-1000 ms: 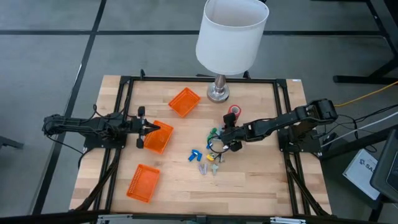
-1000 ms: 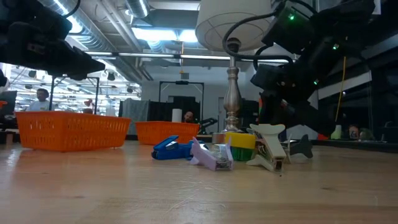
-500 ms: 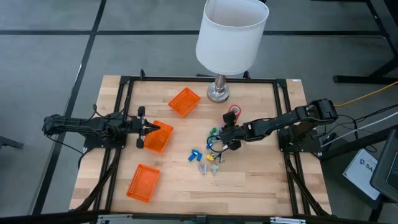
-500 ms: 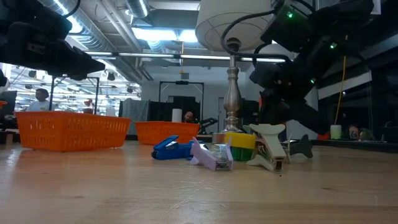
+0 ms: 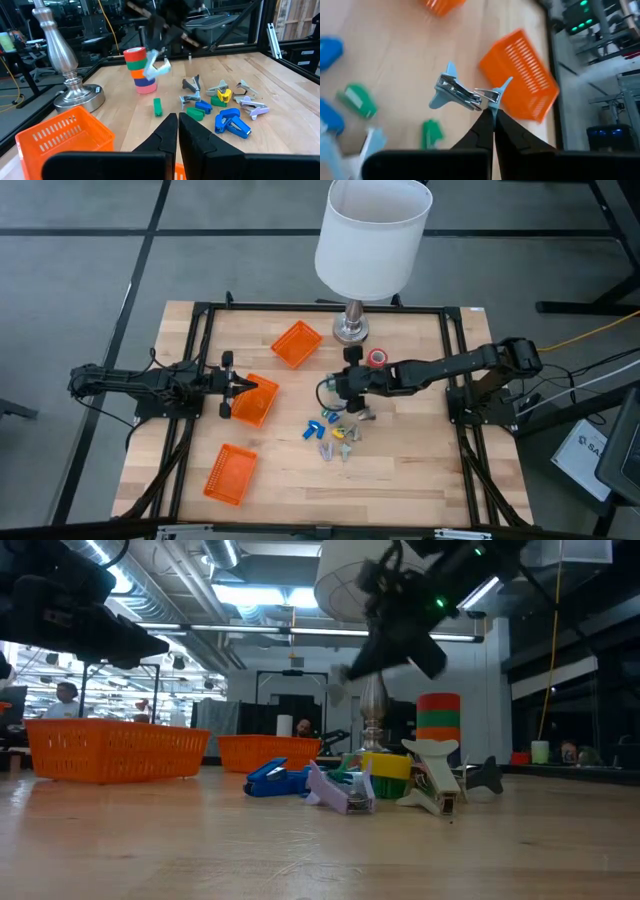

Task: Pick and place Stapler, Stapler remover, tape
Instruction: Put the light blue staple remover into the top orange bin

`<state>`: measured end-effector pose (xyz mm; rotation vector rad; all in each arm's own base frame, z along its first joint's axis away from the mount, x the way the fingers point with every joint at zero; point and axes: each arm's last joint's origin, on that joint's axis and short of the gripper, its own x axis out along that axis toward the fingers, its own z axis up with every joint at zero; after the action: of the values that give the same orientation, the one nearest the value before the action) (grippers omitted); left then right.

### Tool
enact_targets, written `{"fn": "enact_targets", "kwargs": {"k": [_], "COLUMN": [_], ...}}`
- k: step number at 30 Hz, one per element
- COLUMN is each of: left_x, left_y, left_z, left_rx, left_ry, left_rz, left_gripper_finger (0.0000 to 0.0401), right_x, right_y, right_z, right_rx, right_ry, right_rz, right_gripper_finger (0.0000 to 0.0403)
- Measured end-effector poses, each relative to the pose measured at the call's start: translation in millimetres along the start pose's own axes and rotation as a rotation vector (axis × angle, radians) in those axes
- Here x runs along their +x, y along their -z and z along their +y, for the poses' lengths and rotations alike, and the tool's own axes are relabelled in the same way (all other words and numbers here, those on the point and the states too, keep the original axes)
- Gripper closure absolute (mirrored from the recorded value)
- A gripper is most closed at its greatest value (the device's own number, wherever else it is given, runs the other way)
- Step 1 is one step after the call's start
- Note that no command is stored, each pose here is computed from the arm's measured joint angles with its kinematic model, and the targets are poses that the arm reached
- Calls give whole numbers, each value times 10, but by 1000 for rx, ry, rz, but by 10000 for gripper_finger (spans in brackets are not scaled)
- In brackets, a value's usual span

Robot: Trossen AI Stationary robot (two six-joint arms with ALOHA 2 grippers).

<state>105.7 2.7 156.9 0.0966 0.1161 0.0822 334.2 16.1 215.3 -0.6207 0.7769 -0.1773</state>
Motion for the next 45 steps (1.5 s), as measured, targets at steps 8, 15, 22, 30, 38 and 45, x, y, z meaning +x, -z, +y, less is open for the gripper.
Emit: {"fn": "enact_targets", "kwargs": {"k": [8,15,22,30,38,45], "left_x": [0,0,0,0,0,0], "left_y": [0,0,0,0,0,0], "left_z": [0,0,0,0,0,0], "left_rx": [0,0,0,0,0,0], "left_ry": [0,0,0,0,0,0], "left_rz": [0,0,0,0,0,0], "left_gripper_finger": [389,391,388,389,391,390], "right_x": [-17,-11,-14,3,228,351], "right_y": [-135,-142,-166,-248,-249,-412], "right_z": [-208,-236,-249,-251,-117,-39], "right_rx": [3,15,26,48,-8,-16], "right_ry": [47,59,69,31,32,-17], "right_rz": [-37,-50,-73,-181,-189,-245], "right_gripper_finger": [397,397,397,397,397,397]}}
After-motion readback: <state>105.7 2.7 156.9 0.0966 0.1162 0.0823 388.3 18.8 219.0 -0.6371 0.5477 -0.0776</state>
